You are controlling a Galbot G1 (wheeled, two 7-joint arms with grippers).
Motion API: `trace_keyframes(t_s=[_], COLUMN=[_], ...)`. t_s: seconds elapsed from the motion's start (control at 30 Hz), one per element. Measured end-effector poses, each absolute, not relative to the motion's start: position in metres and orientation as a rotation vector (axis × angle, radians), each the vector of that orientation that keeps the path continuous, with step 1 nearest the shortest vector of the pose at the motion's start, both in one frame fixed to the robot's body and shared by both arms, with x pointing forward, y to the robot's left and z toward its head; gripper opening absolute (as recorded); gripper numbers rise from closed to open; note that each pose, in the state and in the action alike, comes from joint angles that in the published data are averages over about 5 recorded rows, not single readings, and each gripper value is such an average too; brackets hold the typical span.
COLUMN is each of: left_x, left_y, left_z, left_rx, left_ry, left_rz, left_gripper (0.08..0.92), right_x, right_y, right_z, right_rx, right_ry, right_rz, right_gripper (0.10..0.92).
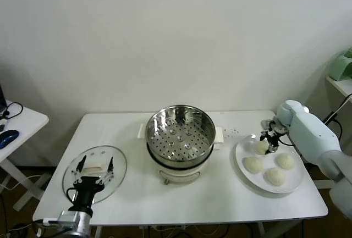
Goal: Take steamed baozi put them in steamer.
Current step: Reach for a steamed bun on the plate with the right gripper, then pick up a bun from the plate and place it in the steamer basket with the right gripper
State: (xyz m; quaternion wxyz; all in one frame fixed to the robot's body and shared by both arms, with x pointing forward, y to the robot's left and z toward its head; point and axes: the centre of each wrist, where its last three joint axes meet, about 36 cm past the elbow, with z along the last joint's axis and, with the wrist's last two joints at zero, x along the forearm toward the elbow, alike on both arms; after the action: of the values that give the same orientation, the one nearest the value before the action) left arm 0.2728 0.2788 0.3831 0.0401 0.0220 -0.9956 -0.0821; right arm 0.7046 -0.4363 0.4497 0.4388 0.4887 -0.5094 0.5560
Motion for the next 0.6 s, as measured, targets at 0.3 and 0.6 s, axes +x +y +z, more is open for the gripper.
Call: trace_keyframes(t_s=[0.3,0.6], left_x=[0.271,0.268], left_y=[0.279,0.279], left_z=[0.384,0.386], left_rx=[0.068,0.078], left_ry=[-3.052,-3.053], left_rz=[-0.253,-0.253], left_gripper=[0.823,0.823], right_x=[0.708,0.718], right_y=[-0.432,-0.405], right_z=[0.471,0.53], right_rx=[1.231,1.307], right_ry=[-1.28,-1.271], right_rz=[1.433,1.61], right_gripper=[0.619,0.62])
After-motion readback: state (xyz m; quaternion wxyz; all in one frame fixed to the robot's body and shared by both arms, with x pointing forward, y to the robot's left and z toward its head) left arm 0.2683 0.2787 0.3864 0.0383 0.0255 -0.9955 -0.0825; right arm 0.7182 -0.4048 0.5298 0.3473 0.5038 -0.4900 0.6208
